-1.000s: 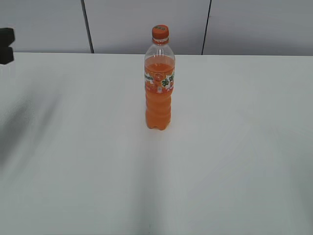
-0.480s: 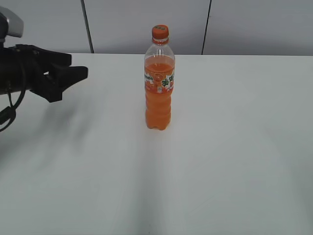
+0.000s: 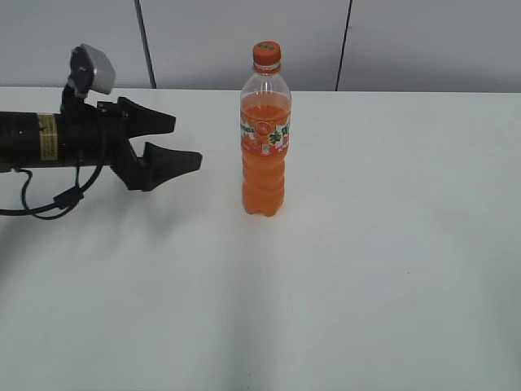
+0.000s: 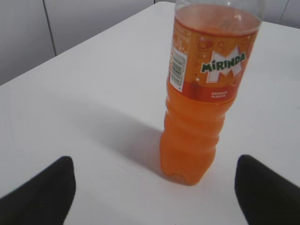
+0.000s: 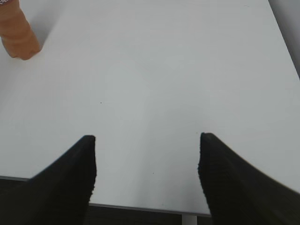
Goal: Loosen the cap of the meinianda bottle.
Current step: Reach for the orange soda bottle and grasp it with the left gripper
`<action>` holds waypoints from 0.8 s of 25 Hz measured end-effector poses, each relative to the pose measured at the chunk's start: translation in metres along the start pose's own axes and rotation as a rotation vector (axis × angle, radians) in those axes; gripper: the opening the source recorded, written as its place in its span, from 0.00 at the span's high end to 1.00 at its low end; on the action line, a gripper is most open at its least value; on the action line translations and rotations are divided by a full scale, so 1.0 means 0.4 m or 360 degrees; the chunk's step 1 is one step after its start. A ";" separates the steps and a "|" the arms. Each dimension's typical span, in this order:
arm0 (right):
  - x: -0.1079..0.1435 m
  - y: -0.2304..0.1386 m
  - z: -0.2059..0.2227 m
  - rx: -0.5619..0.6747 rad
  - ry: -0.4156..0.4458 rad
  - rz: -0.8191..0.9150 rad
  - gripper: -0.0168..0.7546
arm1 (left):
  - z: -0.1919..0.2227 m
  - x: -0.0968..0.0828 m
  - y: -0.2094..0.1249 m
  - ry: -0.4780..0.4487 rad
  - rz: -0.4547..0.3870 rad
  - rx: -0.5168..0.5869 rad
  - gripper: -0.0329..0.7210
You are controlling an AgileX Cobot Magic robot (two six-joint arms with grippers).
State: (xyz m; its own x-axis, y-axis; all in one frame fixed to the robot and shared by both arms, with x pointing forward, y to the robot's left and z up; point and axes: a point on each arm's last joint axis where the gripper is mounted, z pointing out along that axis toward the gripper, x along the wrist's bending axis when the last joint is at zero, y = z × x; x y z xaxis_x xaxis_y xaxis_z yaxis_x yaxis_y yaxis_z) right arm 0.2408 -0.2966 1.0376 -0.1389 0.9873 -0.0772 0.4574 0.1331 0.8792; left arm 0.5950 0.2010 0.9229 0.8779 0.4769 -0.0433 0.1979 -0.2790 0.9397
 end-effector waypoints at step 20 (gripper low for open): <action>0.001 0.000 0.000 -0.0001 0.0007 0.0004 0.31 | 0.233 -0.042 -0.030 -0.0278 0.0109 0.0046 0.15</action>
State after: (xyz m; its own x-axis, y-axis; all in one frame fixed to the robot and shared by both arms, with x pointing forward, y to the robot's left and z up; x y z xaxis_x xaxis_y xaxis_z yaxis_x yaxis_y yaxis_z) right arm 0.2407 -0.2962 1.0376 -0.1414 0.9873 -0.0729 0.4574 0.1304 0.8796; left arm 0.6187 0.1187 0.8807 0.9516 0.3048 -0.0398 0.1451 -0.3312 0.9323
